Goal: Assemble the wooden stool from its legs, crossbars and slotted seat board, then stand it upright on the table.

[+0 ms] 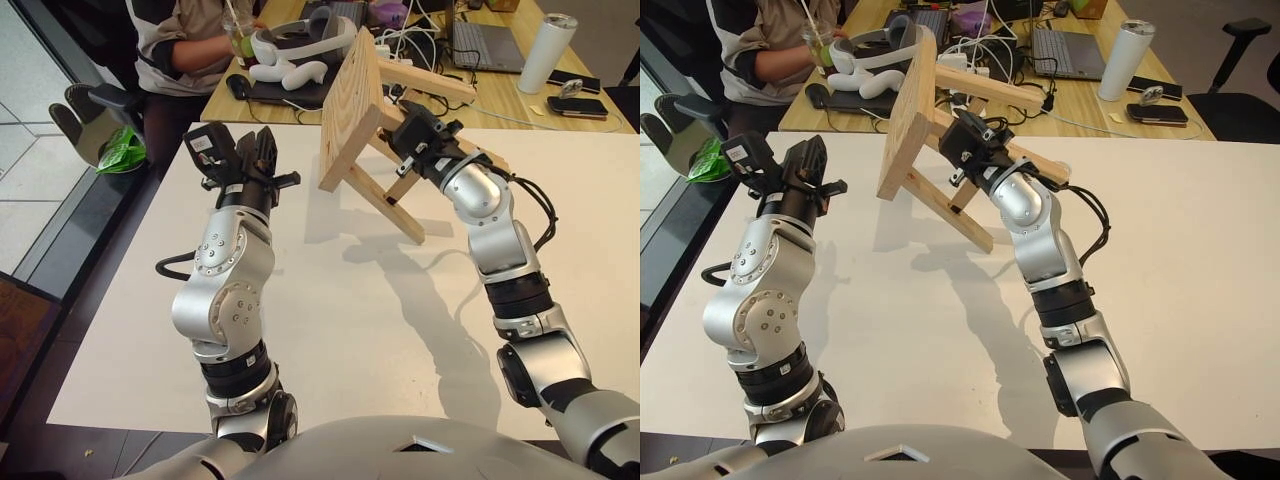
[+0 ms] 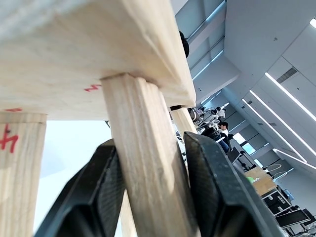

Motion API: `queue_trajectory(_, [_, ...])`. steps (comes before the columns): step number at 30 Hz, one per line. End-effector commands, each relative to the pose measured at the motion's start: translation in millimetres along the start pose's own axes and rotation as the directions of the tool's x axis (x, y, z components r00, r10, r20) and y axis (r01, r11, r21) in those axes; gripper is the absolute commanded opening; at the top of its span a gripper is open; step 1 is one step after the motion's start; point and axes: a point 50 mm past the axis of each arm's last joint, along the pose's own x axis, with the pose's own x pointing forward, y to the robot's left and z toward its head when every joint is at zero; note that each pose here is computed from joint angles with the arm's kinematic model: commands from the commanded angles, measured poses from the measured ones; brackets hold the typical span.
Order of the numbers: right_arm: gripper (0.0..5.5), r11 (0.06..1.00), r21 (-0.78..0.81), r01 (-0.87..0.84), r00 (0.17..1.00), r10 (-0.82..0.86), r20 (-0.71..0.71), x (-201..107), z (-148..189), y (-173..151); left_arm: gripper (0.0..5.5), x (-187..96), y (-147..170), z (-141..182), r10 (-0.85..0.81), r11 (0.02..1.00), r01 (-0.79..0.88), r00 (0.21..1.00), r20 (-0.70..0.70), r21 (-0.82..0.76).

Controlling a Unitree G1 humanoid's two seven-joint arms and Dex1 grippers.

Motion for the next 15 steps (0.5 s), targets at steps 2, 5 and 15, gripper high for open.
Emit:
queue_trajectory(2, [1.7, 0.983, 0.183, -0.03, 0.992, 0.052, -0.117, -6.8, -27.4, 17.9, 1.13, 1.4, 0.3, 1.7, 0.001, 1.0, -0.001, 1.0, 0.005, 0.015])
queue_trajectory(5, [1.7, 0.967, 0.256, 0.001, 0.992, 0.032, -0.123, -6.3, -27.2, 14.4, 1.13, 1.3, 0.6, 1.9, 0.002, 1.0, -0.002, 1.0, 0.007, 0.015])
queue_trajectory(15, [1.64, 0.921, 0.389, 0.031, 0.989, 0.028, -0.146, -6.6, -28.1, 13.6, 1.13, 1.8, 0.3, 1.9, 0.002, 1.0, -0.002, 1.0, 0.006, 0.016])
